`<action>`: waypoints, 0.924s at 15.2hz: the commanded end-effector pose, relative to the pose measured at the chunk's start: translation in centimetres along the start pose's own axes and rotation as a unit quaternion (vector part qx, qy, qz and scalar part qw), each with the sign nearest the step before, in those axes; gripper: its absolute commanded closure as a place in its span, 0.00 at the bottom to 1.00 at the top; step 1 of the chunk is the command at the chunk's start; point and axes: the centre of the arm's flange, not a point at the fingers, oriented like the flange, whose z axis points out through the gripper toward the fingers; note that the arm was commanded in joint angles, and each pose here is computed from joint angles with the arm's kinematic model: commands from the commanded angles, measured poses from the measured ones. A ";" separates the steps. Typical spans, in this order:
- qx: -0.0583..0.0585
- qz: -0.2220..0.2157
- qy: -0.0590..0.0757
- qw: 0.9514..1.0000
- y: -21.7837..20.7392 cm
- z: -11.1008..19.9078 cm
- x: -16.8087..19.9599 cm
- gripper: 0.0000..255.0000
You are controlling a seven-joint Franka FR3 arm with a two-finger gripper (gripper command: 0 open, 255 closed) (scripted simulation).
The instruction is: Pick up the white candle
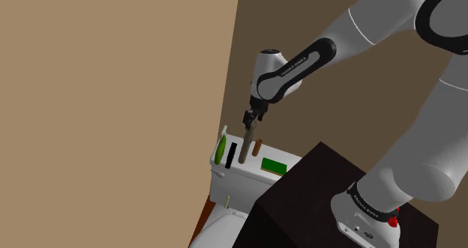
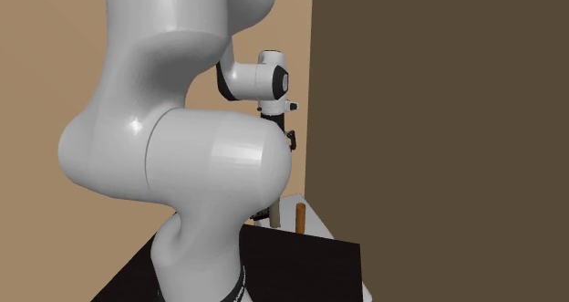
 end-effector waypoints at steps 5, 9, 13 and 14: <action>0.000 0.000 0.000 1.000 -0.1 1.3 0.2 1.00; 0.000 0.000 0.000 1.000 -0.1 1.3 0.2 1.00; 0.000 0.000 0.000 1.000 0.0 1.3 0.1 1.00; 0.000 0.000 0.000 1.000 0.0 0.8 0.1 1.00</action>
